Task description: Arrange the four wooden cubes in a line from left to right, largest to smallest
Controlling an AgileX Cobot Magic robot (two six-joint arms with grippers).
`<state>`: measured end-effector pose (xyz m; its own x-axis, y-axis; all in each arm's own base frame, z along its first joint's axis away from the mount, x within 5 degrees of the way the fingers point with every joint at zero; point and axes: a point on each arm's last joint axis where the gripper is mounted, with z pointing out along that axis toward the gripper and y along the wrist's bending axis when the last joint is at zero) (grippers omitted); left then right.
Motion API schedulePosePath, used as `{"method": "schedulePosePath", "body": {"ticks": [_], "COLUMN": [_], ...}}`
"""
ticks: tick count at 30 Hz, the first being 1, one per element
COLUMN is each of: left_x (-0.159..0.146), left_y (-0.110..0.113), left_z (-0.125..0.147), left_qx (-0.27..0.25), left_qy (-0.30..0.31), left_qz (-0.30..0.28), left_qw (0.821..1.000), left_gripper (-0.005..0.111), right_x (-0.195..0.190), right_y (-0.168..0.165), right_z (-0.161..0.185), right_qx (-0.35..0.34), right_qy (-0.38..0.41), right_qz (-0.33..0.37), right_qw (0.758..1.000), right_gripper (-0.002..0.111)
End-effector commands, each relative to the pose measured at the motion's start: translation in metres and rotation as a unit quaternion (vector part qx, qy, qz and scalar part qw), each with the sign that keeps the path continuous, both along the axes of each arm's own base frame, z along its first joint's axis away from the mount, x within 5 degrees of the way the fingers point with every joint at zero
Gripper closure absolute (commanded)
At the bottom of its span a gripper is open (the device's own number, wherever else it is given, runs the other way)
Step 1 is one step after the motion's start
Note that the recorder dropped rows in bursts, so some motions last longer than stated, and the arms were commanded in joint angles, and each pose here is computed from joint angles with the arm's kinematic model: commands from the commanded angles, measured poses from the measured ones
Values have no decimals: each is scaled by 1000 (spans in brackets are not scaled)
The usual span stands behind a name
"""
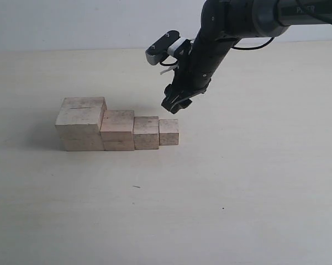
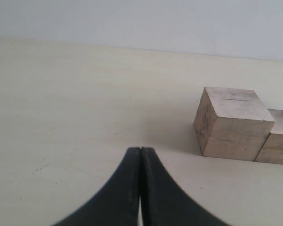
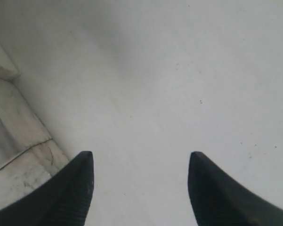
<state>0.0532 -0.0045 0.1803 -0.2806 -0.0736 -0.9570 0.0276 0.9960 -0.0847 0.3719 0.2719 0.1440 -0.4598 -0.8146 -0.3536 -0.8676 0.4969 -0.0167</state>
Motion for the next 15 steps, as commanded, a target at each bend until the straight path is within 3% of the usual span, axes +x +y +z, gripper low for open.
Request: {"method": "schedulePosePath", "body": {"ticks": [1, 15], "left_x": [0, 0], "left_y": [0, 0], "left_z": [1, 1], "left_qx": [-2, -2], "left_qy": [-6, -6], "left_qz": [-3, -3], "left_qw": [1000, 1000], "left_gripper": [107, 107], "right_x": [-4, -2], "right_y": [0, 4], "right_z": [4, 4], "right_qx": [3, 28], "right_qy": [15, 9], "right_qz": [-1, -13], "right_qw": [1000, 999], "right_gripper": [52, 52]}}
